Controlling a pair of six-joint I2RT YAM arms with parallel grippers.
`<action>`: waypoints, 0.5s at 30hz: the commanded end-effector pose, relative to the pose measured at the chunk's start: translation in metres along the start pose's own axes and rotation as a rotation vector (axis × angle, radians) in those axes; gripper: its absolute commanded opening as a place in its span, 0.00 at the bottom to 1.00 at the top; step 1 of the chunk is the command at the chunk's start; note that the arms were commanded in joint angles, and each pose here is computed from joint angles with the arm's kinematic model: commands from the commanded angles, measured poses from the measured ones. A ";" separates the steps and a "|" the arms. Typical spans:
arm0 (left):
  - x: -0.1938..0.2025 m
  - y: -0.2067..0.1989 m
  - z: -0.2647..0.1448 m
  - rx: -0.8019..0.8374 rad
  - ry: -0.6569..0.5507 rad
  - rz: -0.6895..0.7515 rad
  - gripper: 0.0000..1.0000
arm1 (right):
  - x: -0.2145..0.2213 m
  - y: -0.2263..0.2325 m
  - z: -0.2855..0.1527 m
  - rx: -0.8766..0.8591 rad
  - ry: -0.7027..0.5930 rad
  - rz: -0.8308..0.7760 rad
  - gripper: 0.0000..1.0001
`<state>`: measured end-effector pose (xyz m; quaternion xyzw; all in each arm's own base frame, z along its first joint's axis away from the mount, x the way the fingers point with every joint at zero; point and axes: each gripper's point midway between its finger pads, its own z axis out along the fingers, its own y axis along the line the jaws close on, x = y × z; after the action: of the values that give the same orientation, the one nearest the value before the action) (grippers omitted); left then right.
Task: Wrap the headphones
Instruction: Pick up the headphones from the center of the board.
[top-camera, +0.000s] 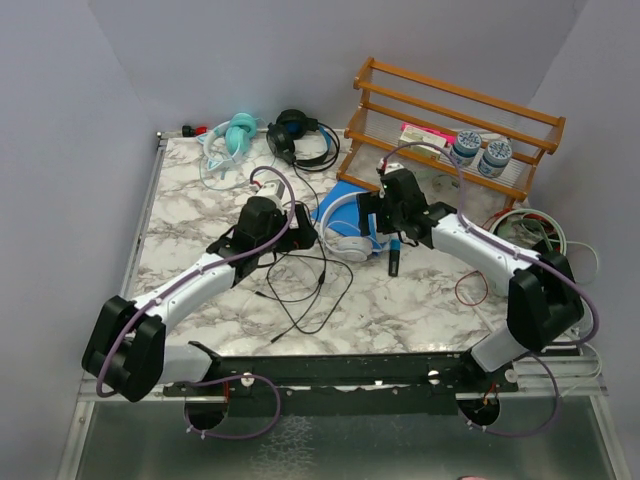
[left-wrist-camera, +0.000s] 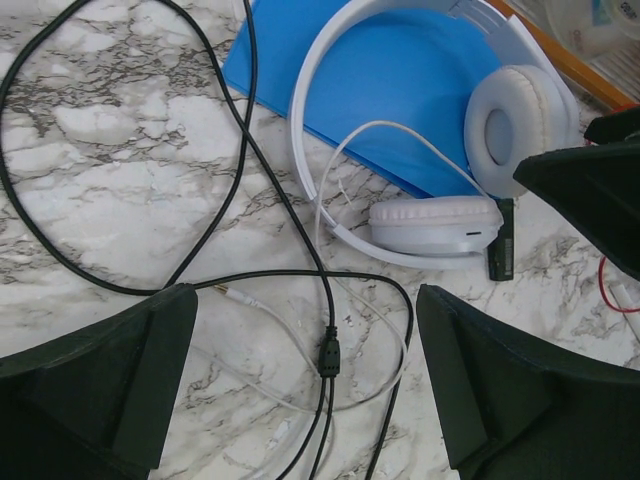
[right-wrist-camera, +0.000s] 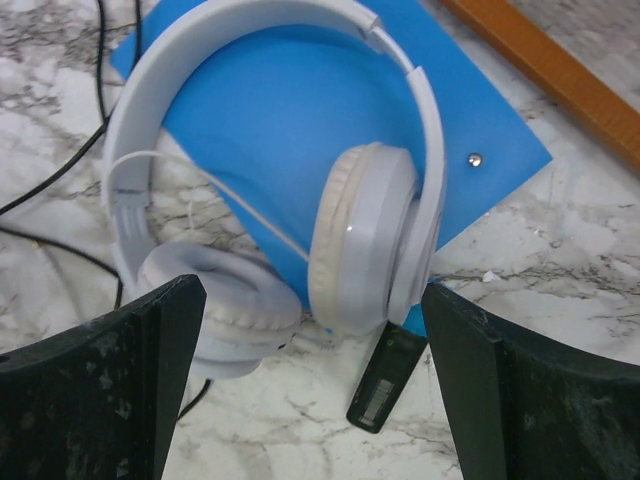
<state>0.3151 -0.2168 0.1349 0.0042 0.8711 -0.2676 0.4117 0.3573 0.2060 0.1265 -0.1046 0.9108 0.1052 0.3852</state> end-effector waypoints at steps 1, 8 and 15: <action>-0.011 0.011 -0.010 -0.070 -0.044 0.025 0.99 | -0.015 -0.023 0.013 0.157 -0.036 -0.028 1.00; -0.011 0.020 -0.006 -0.118 -0.052 0.019 0.99 | -0.005 -0.033 0.034 0.221 -0.014 -0.031 0.93; -0.012 0.050 -0.001 -0.296 -0.042 -0.007 0.99 | -0.004 -0.028 0.060 0.215 -0.013 -0.002 0.69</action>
<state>0.3235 -0.1920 0.1270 -0.0286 0.8819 -0.2007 0.4256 0.3873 0.1884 0.0792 -0.0812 0.9239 0.0078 0.3739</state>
